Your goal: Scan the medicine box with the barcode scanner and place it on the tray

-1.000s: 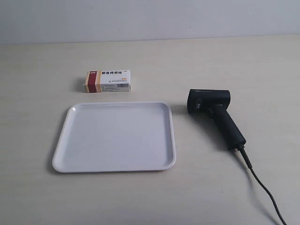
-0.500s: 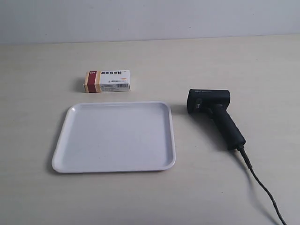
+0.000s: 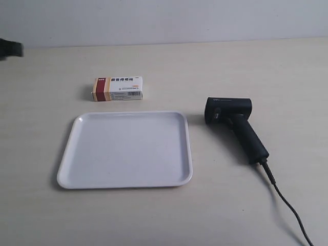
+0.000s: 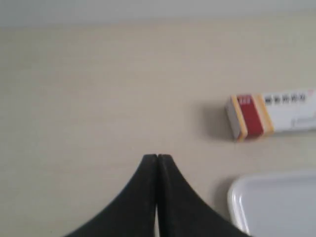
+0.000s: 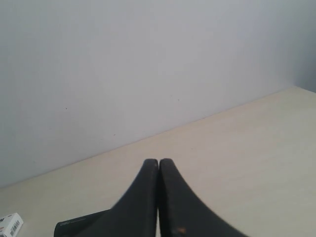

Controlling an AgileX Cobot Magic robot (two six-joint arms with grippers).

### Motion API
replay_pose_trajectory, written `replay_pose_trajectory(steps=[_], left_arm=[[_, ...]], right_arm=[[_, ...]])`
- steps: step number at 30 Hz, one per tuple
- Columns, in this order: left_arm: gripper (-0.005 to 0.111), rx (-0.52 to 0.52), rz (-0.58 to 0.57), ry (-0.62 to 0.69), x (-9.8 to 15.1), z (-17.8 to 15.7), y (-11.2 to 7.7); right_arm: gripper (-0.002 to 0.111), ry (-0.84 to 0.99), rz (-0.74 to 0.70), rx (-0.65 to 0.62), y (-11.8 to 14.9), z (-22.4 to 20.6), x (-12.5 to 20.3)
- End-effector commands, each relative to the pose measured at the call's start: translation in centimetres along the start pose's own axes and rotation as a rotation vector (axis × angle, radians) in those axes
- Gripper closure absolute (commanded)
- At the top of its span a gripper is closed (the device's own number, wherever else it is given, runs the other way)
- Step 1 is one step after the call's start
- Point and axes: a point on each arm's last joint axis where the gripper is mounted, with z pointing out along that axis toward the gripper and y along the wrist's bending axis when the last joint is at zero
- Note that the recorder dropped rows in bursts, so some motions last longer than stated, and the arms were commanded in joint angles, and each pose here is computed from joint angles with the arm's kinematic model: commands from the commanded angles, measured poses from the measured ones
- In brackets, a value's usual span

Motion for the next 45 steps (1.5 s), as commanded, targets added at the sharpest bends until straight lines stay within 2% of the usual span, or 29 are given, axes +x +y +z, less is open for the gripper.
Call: replay_pose_trajectory(steps=[1, 2, 4, 7, 9, 11, 14, 16, 17, 19, 21, 25, 27, 28, 30, 33, 34, 37, 39, 43, 45], left_arm=[[0.107, 0.402, 0.349, 0.326, -3.3, 5.6, -4.1], [0.107, 0.583, 0.453, 0.314, -4.2, 6.4, -5.1], [0.107, 0.791, 0.574, 0.218, -5.9, 8.0, -6.0], [0.106, 0.846, 0.516, 0.159, -6.8, 11.4, -6.7], [0.099, 0.804, 0.552, 0.132, -6.9, 13.2, -7.0], [0.081, 0.739, 0.595, 0.099, -6.5, 15.2, -7.2], [0.044, 0.694, 0.651, 0.067, -5.6, 17.4, -7.3], [0.021, 0.71, 0.709, 0.076, -4.8, 18.3, -7.5], [0.002, 0.764, 0.79, 0.066, -4.0, 18.9, -7.8], [0.002, 0.793, 0.848, 0.038, -3.0, 20.0, -8.0], [0.002, 0.739, 0.843, 0.026, -2.4, 21.5, -7.8], [0.003, 0.7, 0.877, 0.02, -0.6, 24.0, -7.6], [0.009, 0.695, 0.869, 0.025, -0.2, 24.4, -7.6], [0.016, 0.702, 0.867, 0.027, -0.2, 24.4, -7.7], [0.044, 0.713, 0.862, 0.017, -0.6, 24.0, -7.8], [0.1, 0.79, 0.865, -0.012, -2.7, 20.9, -8.2], [0.106, 0.814, 0.866, -0.025, -3.7, 19.4, -8.3], [0.106, 0.875, 0.877, -0.027, -6.0, 14.9, -8.3], [0.106, 0.918, 0.894, -0.017, -7.0, 11.8, -8.5], [0.106, 0.987, 0.948, -0.007, -6.2, 7.0, -10.0], [0.106, 0.966, 0.999, -0.035, -4.9, 5.0, -11.2]], right_arm=[[0.108, -0.014, -0.004, 0.003, 0.0, 0.0, 0.0], [0.108, -0.014, -0.004, 0.003, 0.0, 0.0, 0.0], [0.108, -0.014, -0.004, 0.003, 0.0, 0.0, 0.0], [0.108, -0.014, -0.004, 0.003, 0.0, 0.0, 0.0], [0.108, -0.014, -0.004, 0.003, 0.0, 0.0, 0.0], [0.108, -0.014, -0.004, 0.003, 0.0, 0.0, 0.0], [0.108, -0.014, -0.006, 0.003, 0.0, 0.0, 0.0], [0.108, -0.014, -0.012, 0.003, -0.1, 0.0, 0.0], [0.108, -0.014, -0.012, 0.003, -0.1, 0.0, 0.0], [0.108, -0.014, -0.012, 0.003, -0.1, 0.0, 0.0], [0.108, -0.014, -0.016, 0.004, -0.1, 0.0, 0.0], [0.108, -0.014, -0.016, 0.004, -0.1, 0.0, 0.0], [0.108, -0.014, -0.016, 0.004, -0.1, 0.0, 0.0], [0.108, -0.016, -0.016, 0.004, -0.1, 0.0, 0.0], [0.108, -0.024, -0.016, 0.002, 0.0, 0.0, -0.1], [0.108, -0.037, 0.0, -0.001, 0.0, 0.0, -0.2], [0.108, -0.044, 0.001, -0.002, 0.0, 0.0, -0.3], [0.108, -0.053, 0.03, -0.002, 0.0, 0.2, -0.4], [0.108, 0.007, 0.041, 0.021, -0.1, 0.8, -0.1], [0.108, 0.153, 0.036, 0.07, 0.1, 2.6, -0.9], [0.108, 0.267, 0.057, 0.088, 0.4, 4.2, -1.0]])
